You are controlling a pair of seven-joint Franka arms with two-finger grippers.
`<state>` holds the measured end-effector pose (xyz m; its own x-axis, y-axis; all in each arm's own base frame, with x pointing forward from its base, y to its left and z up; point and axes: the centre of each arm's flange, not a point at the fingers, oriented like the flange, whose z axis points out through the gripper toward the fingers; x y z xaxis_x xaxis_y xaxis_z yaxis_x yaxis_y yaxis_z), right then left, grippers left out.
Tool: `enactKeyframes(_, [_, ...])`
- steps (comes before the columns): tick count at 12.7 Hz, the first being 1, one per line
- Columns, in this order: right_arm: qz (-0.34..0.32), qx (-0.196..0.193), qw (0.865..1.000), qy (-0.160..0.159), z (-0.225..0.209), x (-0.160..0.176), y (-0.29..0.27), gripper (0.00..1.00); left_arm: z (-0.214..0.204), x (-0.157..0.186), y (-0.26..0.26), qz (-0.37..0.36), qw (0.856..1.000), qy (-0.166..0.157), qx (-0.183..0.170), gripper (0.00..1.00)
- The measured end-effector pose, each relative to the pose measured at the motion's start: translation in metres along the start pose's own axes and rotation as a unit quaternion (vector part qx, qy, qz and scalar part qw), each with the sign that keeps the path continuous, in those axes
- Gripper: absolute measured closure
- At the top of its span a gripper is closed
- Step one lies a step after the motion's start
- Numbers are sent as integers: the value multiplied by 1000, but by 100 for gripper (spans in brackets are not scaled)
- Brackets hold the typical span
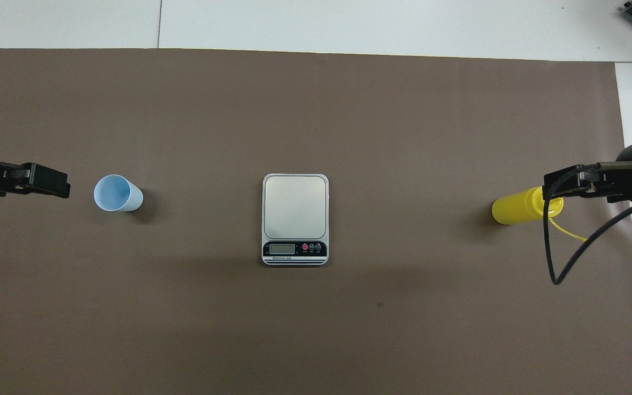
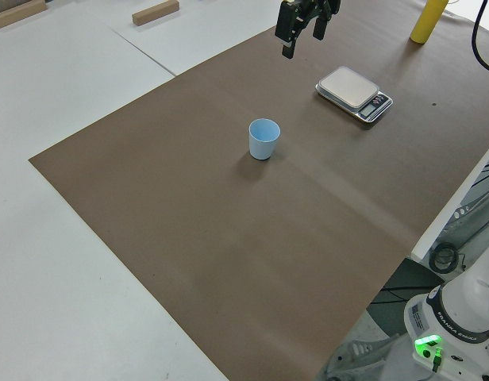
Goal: Pour seasoning into cup on scale with both arms
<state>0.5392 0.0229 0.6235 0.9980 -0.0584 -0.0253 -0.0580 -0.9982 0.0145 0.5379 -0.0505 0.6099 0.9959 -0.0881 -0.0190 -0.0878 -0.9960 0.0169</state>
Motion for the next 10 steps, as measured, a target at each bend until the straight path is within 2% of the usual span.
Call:
enactKeyframes(5, [0,0,1000,0,0,0,0,0,10,14,-13,-11,1000,20,-2,0])
enactKeyframes(10, [0,0,1000,0,0,0,0,0,101,59,-57,-44,999,14,-10,0])
